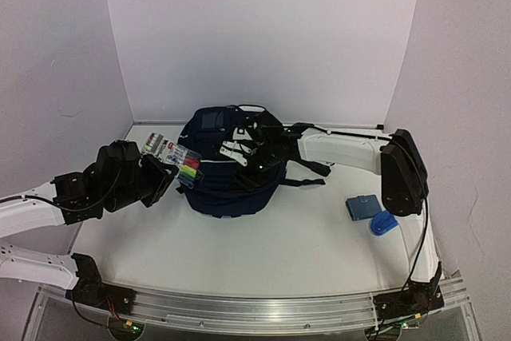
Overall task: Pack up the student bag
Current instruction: Place the stationery in the student bag.
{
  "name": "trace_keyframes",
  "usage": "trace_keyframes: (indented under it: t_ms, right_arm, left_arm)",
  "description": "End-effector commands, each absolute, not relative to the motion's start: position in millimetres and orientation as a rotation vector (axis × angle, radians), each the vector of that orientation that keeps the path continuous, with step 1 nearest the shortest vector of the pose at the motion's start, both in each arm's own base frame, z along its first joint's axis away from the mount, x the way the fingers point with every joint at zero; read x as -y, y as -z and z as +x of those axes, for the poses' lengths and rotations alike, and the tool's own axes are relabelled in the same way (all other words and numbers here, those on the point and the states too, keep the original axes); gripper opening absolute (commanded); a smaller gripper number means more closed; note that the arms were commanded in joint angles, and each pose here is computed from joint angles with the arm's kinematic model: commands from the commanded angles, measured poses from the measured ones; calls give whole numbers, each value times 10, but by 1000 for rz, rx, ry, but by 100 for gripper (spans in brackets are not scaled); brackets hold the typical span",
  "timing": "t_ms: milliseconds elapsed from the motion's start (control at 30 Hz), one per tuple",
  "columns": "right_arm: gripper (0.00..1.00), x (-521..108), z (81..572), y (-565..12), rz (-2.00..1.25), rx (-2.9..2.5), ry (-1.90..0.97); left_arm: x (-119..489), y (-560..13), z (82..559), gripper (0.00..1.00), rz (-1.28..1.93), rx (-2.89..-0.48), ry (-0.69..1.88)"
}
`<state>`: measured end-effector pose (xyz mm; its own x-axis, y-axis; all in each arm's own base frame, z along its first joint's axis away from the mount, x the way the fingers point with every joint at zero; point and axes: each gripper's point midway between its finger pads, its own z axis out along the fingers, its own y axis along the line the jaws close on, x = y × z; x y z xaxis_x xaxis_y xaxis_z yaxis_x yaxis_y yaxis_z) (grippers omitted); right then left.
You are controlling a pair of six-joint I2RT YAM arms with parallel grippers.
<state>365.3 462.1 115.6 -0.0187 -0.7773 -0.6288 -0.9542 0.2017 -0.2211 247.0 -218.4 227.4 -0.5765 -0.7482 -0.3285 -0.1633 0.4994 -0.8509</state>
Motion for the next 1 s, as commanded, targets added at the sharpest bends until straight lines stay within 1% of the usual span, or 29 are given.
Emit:
trace_keyframes:
  t_ms: [0, 67, 200, 300, 433, 500, 567, 700, 767, 833, 967]
  right_arm:
    - [71, -4672, 4005, -1202, -1579, -1754, -166]
    - [68, -4674, 4105, -1185, -1552, -1751, -118]
    - [59, -4667, 4235, -1274, -1486, -1752, -63]
    - [55, -4681, 4235, -1432, -1469, -1729, -74]
    - [44, -4698, 4281, -1657, -1433, -1699, -63]
    - [42, -4703, 4297, -1766, -1418, -1683, -57]
    - [47, -4702, 4282, -1843, -1418, -1669, -62]
    - [67, -4701, 4096, -1857, -1484, -1648, -145]
    - [75, -4708, 3948, -1856, -1530, -1645, -214]
    - [78, -4698, 3872, -1854, -1551, -1645, -246]
    - [78, -4669, 4010, -1658, -1544, -1690, -166]
  left_arm:
    - [2048, -2329, 2486, 0, -816, -1975, 1029]
    - [2051, -2324, 2484, 0, -814, -1979, 1026]
    - [2060, -2268, 2472, 0, -824, -1992, 1027]
    - [2062, -2246, 2470, 0, -830, -1990, 1033]
    - [2060, -2212, 2467, 0, -833, -1989, 1035]
    - [2062, -2204, 2466, 0, -833, -1988, 1039]
    - [2062, -2200, 2462, 0, -832, -1987, 1044]
    - [2067, -2201, 2460, 0, -824, -1987, 1046]
    - [2069, -2221, 2462, 0, -820, -1983, 1050]
    - [2074, -2219, 2459, 0, -815, -1985, 1051]
    - [2088, -2209, 2457, 0, -814, -1984, 1062]
